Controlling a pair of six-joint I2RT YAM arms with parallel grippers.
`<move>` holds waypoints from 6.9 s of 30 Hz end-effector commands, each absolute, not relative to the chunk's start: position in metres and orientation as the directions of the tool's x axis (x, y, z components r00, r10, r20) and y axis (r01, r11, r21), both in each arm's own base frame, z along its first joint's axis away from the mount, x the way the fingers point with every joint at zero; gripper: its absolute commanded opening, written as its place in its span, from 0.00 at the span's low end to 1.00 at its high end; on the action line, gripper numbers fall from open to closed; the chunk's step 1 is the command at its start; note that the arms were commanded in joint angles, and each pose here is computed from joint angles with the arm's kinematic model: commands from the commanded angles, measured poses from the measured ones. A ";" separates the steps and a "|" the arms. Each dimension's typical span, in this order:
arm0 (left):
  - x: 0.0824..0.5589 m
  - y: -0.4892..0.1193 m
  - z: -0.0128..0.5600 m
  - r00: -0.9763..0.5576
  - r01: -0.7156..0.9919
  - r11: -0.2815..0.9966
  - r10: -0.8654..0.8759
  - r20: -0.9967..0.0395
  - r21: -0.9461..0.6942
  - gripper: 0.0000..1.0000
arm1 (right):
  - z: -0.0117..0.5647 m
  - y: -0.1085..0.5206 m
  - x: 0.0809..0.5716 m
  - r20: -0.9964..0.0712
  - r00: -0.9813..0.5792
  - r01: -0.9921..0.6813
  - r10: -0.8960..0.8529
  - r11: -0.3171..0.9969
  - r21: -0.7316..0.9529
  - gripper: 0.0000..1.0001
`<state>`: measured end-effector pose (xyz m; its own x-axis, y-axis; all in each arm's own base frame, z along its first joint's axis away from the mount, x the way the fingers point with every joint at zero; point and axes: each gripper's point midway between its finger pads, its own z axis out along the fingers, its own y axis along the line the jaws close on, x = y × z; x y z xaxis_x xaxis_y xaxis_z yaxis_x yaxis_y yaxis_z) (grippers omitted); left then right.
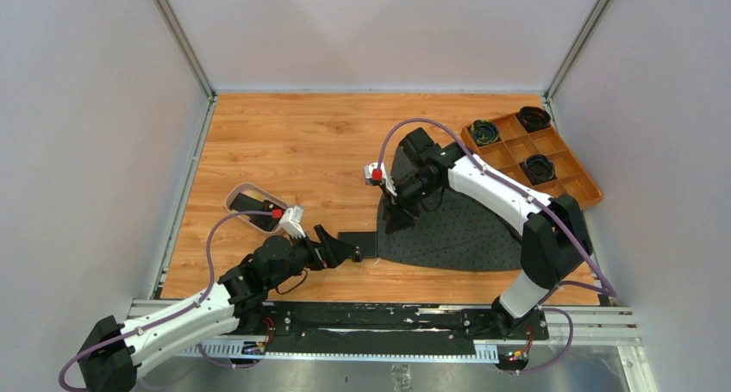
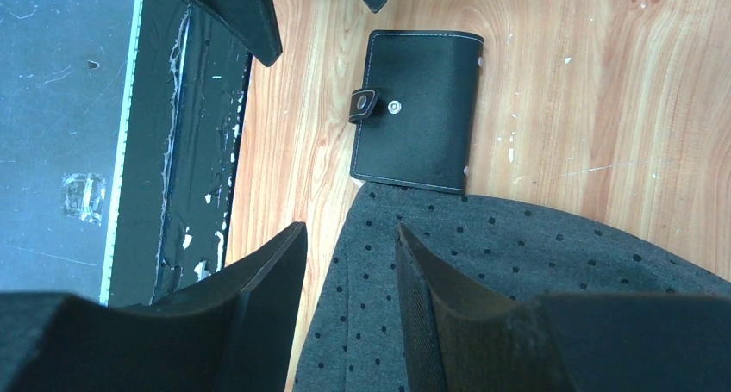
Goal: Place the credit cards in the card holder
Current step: Open the card holder at the center of the board.
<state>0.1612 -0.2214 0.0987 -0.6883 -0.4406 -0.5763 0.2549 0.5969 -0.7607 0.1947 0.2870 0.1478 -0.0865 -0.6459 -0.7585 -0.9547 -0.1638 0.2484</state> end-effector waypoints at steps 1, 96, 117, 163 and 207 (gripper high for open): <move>0.164 -0.221 0.101 -0.682 0.243 0.559 -0.483 -0.549 -0.793 0.99 | 0.139 0.285 0.189 -0.738 -0.106 -0.947 -0.667 -0.159 0.280 0.46; 0.192 -0.206 0.031 -0.756 -0.004 0.740 -0.443 -0.482 -0.673 0.40 | 0.134 0.283 0.187 -0.727 -0.102 -0.941 -0.679 -0.170 0.291 0.46; 0.196 -0.202 0.089 -0.620 -0.093 0.416 -0.735 -0.274 -0.905 0.00 | 0.139 0.304 0.178 -0.807 0.288 -0.909 -0.515 -0.413 -0.060 0.63; 0.198 -0.183 0.078 -0.512 -0.215 0.232 -0.854 -0.092 -0.949 0.00 | 0.111 0.354 0.197 -0.680 0.373 -0.927 -0.631 -0.212 -0.311 0.10; 0.185 -0.184 0.069 -0.542 0.320 0.698 -0.420 -0.728 -0.641 0.84 | 0.141 0.304 0.238 -0.798 0.016 -1.000 -0.602 0.004 -0.023 0.00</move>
<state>0.1899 -0.1935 0.0966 -0.5643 -0.5080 -0.6507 0.2716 0.6302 -0.7274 0.2483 0.3070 0.1146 -0.0043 -0.6713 -0.7411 -0.9969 0.0615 -0.0499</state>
